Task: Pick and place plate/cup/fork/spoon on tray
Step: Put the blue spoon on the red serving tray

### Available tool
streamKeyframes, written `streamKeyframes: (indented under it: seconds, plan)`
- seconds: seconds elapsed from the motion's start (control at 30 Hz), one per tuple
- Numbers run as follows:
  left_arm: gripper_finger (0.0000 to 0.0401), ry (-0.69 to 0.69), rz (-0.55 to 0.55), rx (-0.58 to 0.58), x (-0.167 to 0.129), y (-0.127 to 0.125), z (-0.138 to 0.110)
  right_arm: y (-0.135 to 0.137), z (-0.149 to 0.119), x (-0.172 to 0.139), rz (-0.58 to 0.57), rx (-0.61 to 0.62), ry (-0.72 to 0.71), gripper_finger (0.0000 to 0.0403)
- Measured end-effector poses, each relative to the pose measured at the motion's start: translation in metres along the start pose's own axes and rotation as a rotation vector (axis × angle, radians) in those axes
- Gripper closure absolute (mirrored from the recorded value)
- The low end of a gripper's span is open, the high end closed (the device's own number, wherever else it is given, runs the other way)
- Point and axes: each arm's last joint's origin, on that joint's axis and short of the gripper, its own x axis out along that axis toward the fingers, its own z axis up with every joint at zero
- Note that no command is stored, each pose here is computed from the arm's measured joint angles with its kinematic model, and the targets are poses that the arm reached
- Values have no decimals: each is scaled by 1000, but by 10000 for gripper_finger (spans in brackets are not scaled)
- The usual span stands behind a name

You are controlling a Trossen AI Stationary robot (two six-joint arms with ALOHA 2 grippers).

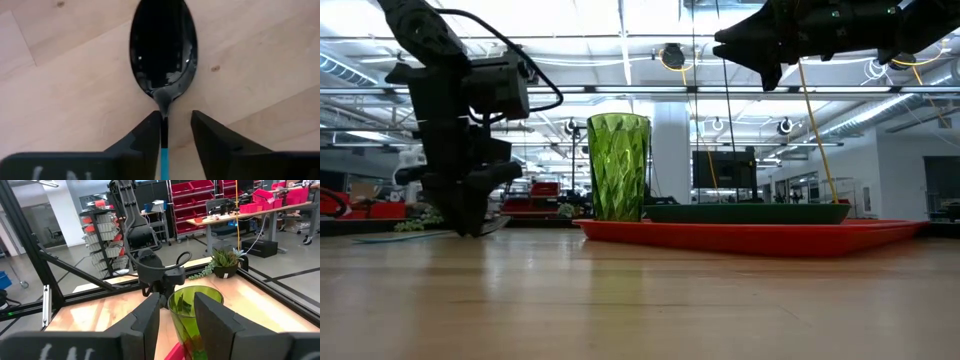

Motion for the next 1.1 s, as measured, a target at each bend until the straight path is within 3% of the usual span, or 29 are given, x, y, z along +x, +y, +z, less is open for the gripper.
streamKeyframes:
  seconds: [0.37,0.8,0.97,1.1]
  plan:
    - [388,-21,-17,14,1,-1,3,0,0,0,-3,0,-1,287]
    - [391,-176,-76,-11,-26,1,18,1,-3,4,-5,36,-4,287]
    - [386,-326,-145,-56,-56,6,29,8,-8,18,-37,16,1,287]
    - [380,-488,-270,-63,-85,9,40,21,-6,40,-31,-31,24,287]
